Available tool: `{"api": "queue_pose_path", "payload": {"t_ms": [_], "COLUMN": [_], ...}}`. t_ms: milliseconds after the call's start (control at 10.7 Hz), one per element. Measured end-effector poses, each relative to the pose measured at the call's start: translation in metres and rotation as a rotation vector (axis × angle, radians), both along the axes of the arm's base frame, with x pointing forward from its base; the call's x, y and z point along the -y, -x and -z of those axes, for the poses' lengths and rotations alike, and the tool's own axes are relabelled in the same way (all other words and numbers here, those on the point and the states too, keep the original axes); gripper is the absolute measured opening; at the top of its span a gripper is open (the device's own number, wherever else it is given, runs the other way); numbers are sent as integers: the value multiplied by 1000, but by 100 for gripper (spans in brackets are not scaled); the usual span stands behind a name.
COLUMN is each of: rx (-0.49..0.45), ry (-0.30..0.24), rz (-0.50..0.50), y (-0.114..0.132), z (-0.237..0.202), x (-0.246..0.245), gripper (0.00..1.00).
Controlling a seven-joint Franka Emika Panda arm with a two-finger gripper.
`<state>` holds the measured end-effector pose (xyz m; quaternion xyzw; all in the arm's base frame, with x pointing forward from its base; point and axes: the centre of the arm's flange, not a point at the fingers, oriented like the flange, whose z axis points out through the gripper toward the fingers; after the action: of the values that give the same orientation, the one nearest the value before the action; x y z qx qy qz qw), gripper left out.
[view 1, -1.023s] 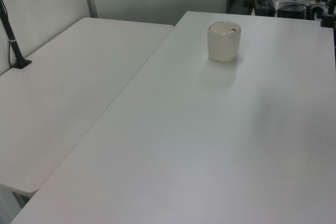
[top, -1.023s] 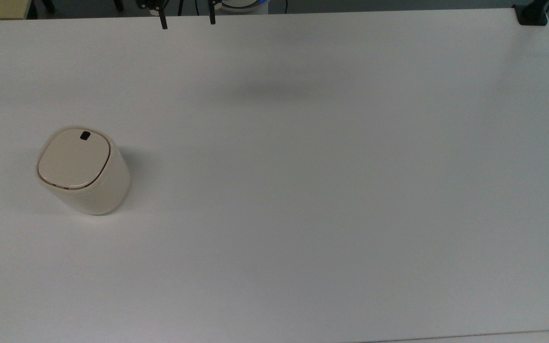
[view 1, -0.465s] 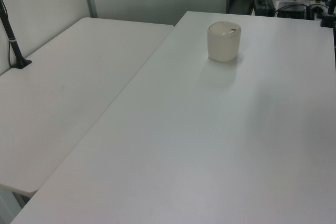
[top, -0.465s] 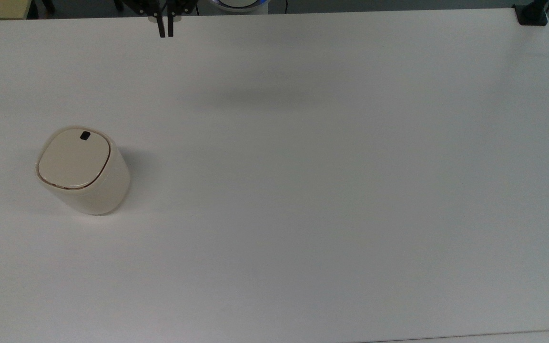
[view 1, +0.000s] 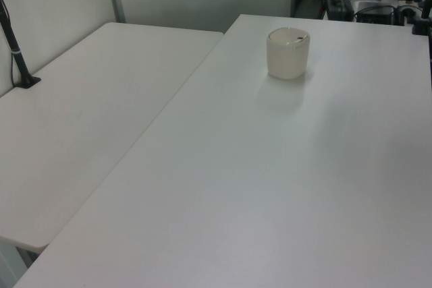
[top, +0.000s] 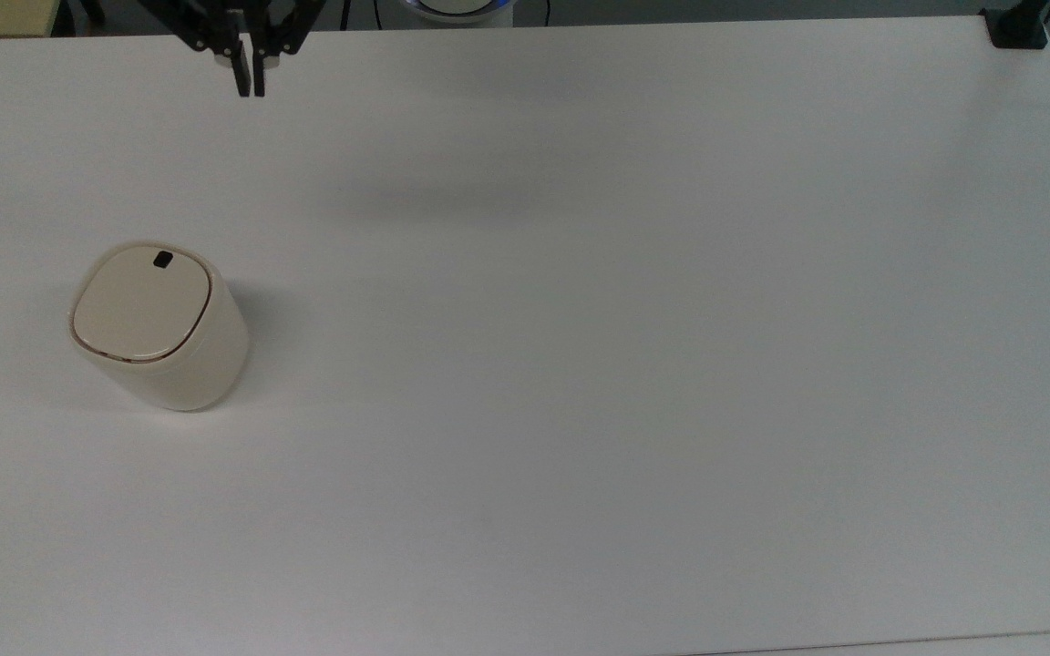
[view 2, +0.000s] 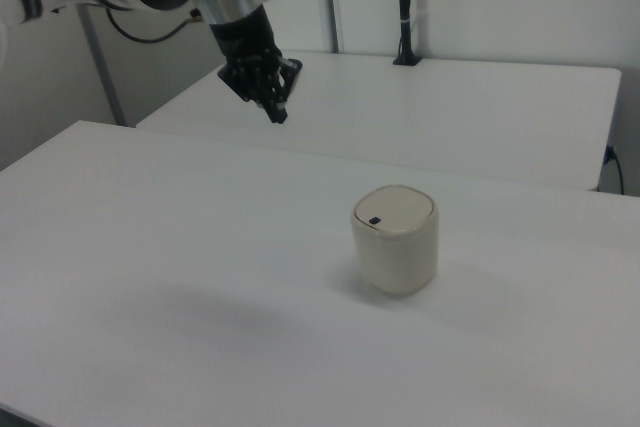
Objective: Open the trash bin
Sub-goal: 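Move the gripper toward the cream trash bin and lower it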
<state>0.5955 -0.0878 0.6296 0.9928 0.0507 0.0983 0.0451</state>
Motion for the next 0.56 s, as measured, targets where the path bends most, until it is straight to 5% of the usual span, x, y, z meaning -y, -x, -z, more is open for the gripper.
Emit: {"api": "queue_pose_path", "payload": {"t_ms": [558], "rx": [29], "ry": [11], "rz": [29], "y": [-50], "z": [75], "x": [30], "gripper": [1]}}
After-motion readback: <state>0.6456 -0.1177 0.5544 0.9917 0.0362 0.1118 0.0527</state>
